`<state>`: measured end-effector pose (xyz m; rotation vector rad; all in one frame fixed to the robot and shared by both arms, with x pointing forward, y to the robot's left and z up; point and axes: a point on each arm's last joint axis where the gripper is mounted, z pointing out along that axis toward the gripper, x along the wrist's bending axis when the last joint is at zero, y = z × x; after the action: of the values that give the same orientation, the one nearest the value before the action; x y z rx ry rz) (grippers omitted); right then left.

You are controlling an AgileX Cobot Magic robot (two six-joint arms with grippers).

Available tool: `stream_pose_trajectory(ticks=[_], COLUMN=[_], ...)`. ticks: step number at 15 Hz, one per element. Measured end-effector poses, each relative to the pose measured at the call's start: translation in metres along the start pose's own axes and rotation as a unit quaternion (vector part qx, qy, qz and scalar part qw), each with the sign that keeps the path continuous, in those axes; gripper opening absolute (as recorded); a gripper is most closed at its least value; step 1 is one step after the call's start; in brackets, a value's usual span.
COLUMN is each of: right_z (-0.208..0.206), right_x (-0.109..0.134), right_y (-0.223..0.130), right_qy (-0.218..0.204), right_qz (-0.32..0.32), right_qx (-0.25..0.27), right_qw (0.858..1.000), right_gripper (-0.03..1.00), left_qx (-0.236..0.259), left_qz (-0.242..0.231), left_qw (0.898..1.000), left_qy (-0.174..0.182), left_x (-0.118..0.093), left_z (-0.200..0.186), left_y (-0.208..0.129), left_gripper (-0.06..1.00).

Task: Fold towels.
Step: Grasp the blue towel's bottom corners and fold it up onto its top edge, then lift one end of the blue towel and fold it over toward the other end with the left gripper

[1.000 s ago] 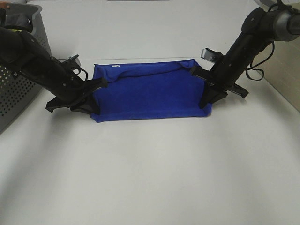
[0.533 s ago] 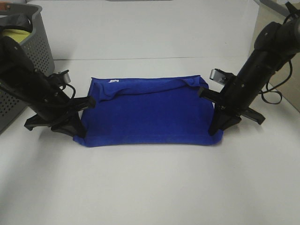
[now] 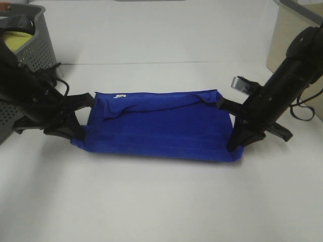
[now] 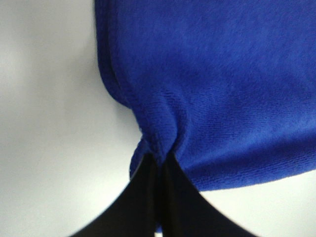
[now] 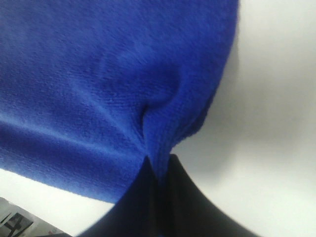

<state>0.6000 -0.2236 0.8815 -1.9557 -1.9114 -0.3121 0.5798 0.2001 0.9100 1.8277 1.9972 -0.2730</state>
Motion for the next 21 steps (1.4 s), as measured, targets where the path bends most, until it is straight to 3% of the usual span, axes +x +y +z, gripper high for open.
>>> stream_pose_trajectory(ticks=[7,12,16,17,19,21], right_z=[-0.051,-0.039,-0.014,-0.009,-0.009,-0.009], right_x=[0.033,0.031,0.019,0.016,0.016,0.017], right_y=[0.072,0.120,0.136,0.137,0.137,0.135], right_qy=[0.018,0.008,0.002,0.000,-0.003,0.004], right_qz=[-0.055,-0.057,-0.048,-0.045,-0.046,-0.044], right_qx=[-0.101,-0.125,-0.133,-0.130,-0.130,-0.117], right_qw=[0.993,0.990,0.990,0.991,0.990,0.992], right_gripper=[0.00,0.00,0.00,0.00,0.18,0.55], left_qx=[-0.083,-0.118,-0.123,-0.116,-0.113,-0.114], left_qz=[0.003,-0.024,-0.033,-0.036,-0.038,-0.022], left_qw=[0.996,0.993,0.992,0.993,0.993,0.993], left_qy=[-0.022,-0.022,-0.011,-0.009,-0.008,-0.010], left_x=[-0.024,-0.011,0.000,0.004,0.005,0.003], left_z=[-0.016,0.003,0.031,0.038,0.041,0.039], left_y=[0.063,0.106,0.115,0.115,0.114,0.117], left_gripper=[0.00,0.00,0.01,0.06,0.31,0.60])
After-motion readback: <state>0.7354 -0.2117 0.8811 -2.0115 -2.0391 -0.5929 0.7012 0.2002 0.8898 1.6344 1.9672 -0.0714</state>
